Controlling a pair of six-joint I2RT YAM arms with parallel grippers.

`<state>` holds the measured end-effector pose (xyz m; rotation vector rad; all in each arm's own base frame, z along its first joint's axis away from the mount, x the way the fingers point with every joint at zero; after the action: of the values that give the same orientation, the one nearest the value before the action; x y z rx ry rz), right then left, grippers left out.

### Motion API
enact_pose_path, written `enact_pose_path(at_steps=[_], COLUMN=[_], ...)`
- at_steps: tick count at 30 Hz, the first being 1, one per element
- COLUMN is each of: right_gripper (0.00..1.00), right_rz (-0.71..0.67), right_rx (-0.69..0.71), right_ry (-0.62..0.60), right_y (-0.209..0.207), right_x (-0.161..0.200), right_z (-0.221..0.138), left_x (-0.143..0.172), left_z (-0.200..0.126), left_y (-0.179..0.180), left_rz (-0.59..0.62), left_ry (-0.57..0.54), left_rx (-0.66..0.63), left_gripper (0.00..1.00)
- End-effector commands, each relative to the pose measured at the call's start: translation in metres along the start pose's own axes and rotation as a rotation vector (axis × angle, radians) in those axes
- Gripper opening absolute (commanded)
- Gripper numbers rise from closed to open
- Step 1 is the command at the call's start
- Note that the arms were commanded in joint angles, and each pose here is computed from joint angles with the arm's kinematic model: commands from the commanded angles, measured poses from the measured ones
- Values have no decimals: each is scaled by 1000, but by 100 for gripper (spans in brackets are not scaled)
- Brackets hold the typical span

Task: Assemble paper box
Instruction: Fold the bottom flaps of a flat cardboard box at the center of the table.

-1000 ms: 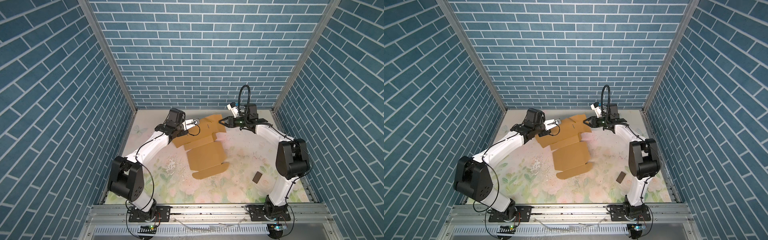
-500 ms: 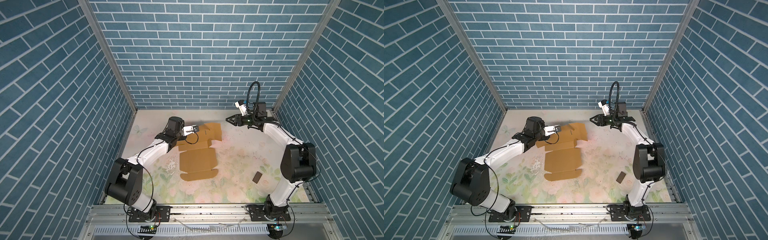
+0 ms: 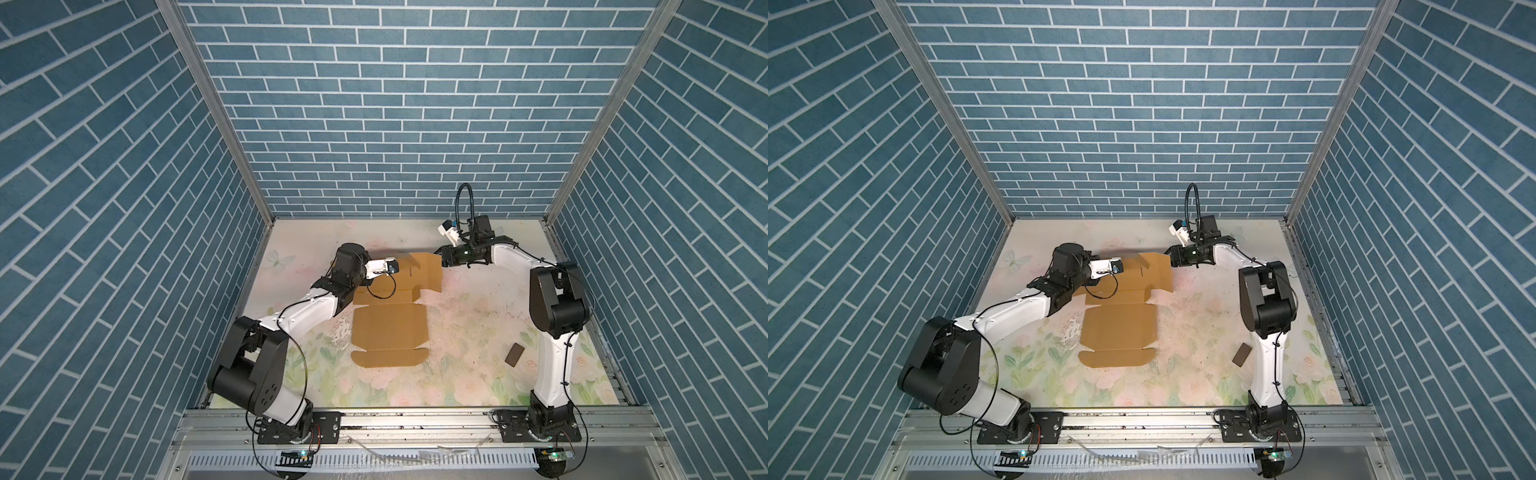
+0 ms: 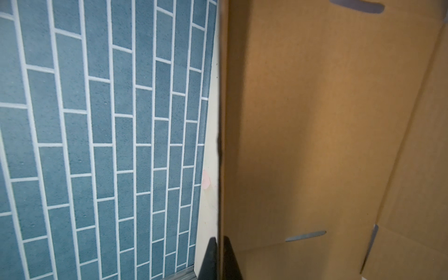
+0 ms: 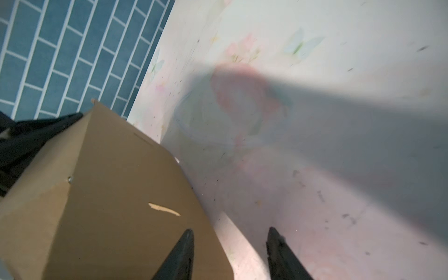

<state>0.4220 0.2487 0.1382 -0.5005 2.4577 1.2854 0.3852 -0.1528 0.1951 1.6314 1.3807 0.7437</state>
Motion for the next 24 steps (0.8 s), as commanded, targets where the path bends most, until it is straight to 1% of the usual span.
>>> enact_pose_path(at_steps=[1, 6, 11, 14, 17, 19, 22, 24], right_gripper=[50, 50, 50, 50, 50, 50, 50, 50], right_rz=[-125, -172, -183, -231, -243, -239, -296, -311], right_rx=[-90, -138, -147, -166, -142, -123, -109, -87], right_ry=[24, -11, -28, -45, -44, -47, -58, -68], right_y=[23, 34, 38, 48, 48, 50, 56, 56], right_x=[14, 23, 28, 32, 33, 33, 36, 37], right_z=[-5, -12, -14, -12, -5, -2, 2, 6], left_x=[-1, -1, 1, 0, 1, 0, 1, 1], left_z=[1, 3, 5, 4, 6, 4, 3, 3], left_y=[1, 10, 6, 5, 1, 4, 4, 0], left_rz=[7, -40, -31, -29, -9, -20, -20, -10], left_ry=[0, 16, 33, 26, 29, 29, 26, 26], left_rx=[-20, -20, -12, -12, -15, -12, -17, -11], left_gripper=[0, 0, 0, 0, 0, 0, 0, 0])
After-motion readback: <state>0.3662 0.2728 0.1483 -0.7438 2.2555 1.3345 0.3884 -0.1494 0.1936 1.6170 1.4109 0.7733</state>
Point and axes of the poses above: each gripper's point midway between its finger pads, its own z axis out along the fingers, its own y axis along the line the jaws close on, x = y × z, the point moved 5 cm from there along -z, back along the fingers, and after that the axes turned 10 degrees about z, right-handed, at the moved point
